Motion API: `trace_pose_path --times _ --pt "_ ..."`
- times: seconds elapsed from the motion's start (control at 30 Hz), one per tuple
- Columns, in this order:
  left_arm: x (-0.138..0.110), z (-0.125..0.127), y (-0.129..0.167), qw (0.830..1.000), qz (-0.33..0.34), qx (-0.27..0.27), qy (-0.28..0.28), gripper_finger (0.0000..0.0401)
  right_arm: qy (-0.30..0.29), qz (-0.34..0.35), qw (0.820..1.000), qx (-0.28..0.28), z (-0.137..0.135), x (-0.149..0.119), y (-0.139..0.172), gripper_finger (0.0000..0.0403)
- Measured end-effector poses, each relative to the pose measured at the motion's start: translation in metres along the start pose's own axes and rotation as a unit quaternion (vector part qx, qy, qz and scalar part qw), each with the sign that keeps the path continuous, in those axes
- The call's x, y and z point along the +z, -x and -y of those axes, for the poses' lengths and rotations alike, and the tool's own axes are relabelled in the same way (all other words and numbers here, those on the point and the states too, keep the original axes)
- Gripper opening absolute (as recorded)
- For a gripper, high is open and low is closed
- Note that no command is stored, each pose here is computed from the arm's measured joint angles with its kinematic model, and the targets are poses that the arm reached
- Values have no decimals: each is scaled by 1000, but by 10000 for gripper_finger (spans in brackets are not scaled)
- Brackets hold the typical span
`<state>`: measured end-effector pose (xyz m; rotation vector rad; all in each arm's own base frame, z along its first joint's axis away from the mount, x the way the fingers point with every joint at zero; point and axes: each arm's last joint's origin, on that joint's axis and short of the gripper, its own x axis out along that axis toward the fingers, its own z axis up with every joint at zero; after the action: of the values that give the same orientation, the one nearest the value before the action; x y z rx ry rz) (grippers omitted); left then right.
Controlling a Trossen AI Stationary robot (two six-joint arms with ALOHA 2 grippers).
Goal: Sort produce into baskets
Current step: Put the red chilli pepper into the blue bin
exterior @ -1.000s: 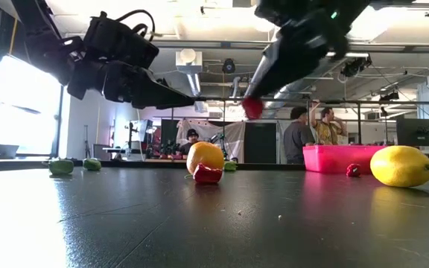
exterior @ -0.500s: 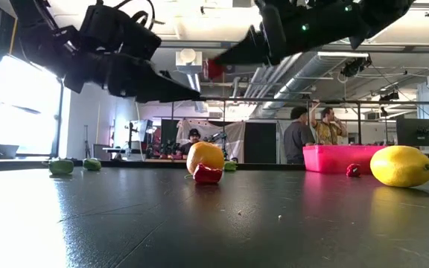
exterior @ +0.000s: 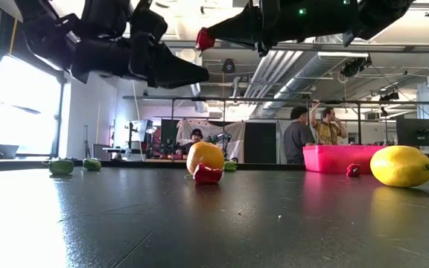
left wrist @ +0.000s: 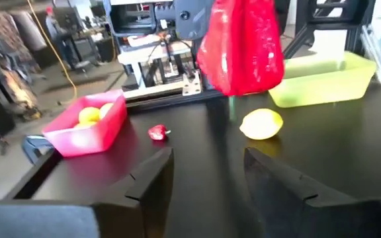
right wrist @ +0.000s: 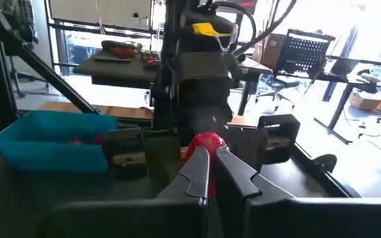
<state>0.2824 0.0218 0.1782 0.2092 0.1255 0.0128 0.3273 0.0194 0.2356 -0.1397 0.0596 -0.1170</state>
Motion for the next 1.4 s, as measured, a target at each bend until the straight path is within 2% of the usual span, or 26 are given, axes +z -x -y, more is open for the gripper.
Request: trace_pose_path --times 0.27,0.57,0.8,0.93,1.07,1.3,1.4 --pt "8 10 0 999 29 -6 -44 128 -12 -9 1000 0 -1 -2 0 0" --pt "13 13 2 999 36 -10 -31 88 -13 -10 1000 0 -1 -2 0 0" --pt "12 12 2 999 36 -8 -27 10 -20 -13 1000 1 -1 -3 0 0" --pt "12 12 2 999 35 -8 -27 3 -19 -17 1000 1 -2 -6 -2 5" --pt "11 13 2 999 28 -10 -31 1 -16 -20 1000 -12 -1 -7 -2 40" --pt "22 11 15 999 0 -21 -39 0 2 -7 999 -48 2 5 -3 166" --pt "30 9 29 999 -26 -28 -35 0 25 9 998 -50 4 16 -1 203"
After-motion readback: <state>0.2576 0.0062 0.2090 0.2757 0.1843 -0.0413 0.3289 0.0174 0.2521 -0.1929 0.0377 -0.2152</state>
